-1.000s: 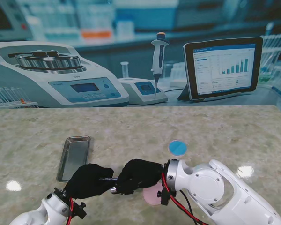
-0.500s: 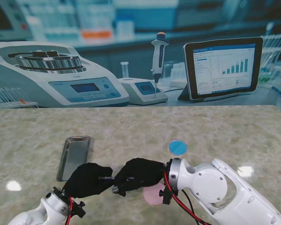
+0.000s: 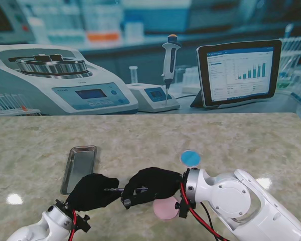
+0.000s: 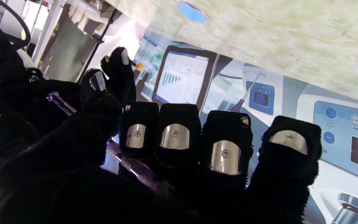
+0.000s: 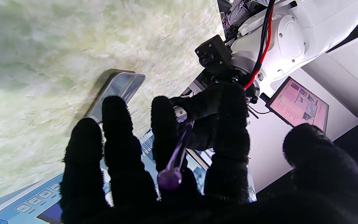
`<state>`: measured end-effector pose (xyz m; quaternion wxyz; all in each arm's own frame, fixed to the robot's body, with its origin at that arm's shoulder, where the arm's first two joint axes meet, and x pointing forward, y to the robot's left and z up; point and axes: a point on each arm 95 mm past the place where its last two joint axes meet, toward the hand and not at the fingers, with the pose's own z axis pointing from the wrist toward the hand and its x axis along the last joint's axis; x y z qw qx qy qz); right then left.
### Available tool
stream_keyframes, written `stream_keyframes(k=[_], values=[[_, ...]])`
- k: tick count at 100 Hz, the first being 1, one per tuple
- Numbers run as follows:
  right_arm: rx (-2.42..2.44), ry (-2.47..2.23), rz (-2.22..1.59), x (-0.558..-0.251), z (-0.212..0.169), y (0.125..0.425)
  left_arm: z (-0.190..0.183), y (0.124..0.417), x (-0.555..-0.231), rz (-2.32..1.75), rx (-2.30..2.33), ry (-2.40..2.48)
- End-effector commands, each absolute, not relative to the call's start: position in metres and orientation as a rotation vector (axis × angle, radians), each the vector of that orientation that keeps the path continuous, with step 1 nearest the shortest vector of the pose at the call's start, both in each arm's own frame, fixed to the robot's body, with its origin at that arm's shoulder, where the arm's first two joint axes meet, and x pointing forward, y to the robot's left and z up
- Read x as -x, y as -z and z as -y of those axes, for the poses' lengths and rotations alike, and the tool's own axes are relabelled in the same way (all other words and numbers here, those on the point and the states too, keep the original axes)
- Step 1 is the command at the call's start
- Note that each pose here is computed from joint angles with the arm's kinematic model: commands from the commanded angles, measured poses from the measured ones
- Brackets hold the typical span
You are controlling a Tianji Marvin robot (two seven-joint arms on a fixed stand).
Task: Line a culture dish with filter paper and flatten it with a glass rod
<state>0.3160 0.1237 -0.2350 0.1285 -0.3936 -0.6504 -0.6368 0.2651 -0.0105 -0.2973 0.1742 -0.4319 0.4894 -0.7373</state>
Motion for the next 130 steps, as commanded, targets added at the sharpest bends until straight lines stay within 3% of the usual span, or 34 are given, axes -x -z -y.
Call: stream_keyframes(k=[1, 130], values=[[1.147, 1.845, 1.892, -0.311, -0.125, 0.232, 0.011, 0.297, -0.264, -1.393, 1.226, 2.090], [1.208, 1.928, 1.994, -0.309, -0.098, 0.220, 0.006, 0.293, -0.266, -1.381, 1.210, 2.103]])
